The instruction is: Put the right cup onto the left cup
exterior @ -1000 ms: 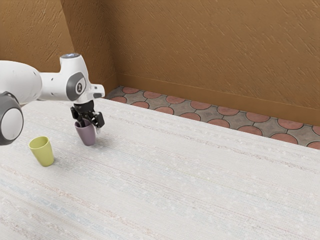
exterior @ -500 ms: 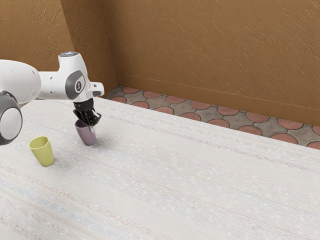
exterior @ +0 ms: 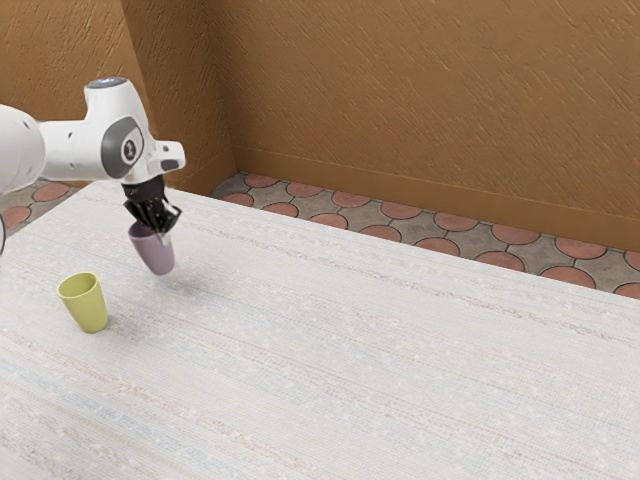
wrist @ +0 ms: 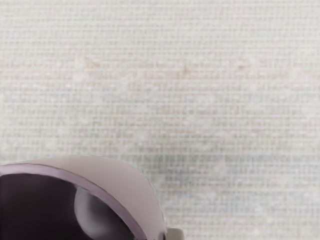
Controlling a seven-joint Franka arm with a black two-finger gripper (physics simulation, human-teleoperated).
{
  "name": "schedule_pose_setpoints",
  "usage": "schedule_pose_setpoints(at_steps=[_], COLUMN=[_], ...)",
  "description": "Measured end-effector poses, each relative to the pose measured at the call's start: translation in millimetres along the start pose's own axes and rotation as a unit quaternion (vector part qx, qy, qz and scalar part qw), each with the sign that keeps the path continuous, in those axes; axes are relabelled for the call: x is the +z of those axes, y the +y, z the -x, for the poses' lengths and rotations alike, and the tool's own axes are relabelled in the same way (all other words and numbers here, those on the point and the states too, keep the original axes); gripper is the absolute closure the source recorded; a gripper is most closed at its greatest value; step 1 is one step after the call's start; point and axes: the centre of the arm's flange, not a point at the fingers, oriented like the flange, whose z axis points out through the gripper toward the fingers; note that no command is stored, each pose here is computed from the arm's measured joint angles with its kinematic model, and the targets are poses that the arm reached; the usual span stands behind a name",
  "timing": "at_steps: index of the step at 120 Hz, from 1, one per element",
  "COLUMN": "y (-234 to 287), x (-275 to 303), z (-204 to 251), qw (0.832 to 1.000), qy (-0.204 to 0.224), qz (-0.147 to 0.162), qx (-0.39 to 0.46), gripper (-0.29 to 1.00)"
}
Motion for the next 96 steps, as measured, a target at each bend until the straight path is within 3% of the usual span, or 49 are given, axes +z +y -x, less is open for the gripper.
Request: schedule_pose_setpoints(at_steps=[45, 69, 96], y=[12.3, -1.4, -44.4], x=[-94.7, -127.7, -128.8], z=[73.2, 105.0, 143.2], qw=[1.000, 1.000, 0.999], qy=[0.016, 0.023, 0.002], qz=[0.018, 0.009, -0.004], qx=[0.001, -0.006, -0.040], gripper=[0.78, 0.78, 0.78])
